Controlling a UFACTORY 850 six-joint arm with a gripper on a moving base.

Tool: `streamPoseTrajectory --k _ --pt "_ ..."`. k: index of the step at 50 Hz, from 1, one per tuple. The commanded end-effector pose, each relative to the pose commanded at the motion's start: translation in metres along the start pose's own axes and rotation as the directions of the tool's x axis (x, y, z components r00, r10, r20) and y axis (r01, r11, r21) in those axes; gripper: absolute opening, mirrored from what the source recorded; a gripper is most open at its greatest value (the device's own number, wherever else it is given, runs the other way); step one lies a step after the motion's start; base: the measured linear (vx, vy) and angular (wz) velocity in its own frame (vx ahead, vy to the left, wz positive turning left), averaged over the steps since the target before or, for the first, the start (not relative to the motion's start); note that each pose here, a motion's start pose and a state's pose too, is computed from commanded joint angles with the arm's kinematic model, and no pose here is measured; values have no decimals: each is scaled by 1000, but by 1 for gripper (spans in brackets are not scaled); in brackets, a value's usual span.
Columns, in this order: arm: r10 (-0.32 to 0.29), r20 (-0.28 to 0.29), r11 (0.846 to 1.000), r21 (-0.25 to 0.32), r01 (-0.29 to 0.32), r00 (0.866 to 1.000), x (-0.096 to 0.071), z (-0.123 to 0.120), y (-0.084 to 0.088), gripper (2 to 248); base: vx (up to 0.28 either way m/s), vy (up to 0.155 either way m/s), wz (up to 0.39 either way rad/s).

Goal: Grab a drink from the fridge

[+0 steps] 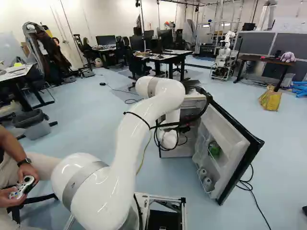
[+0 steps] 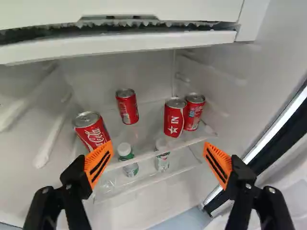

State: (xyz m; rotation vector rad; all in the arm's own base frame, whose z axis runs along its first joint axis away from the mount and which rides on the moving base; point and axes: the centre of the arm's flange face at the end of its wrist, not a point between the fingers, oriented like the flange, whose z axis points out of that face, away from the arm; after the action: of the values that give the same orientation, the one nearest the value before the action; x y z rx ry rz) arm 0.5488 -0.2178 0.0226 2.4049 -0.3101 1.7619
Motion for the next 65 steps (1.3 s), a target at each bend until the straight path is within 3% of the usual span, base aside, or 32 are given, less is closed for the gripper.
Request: streamPoseTrajectory --k 39,65 --pt "-4 -57 1000 -17 3 998 -2 36 -4 247 0 0 0" --pt "1 -66 999 -43 -4 998 -4 55 -4 247 0 0 0"
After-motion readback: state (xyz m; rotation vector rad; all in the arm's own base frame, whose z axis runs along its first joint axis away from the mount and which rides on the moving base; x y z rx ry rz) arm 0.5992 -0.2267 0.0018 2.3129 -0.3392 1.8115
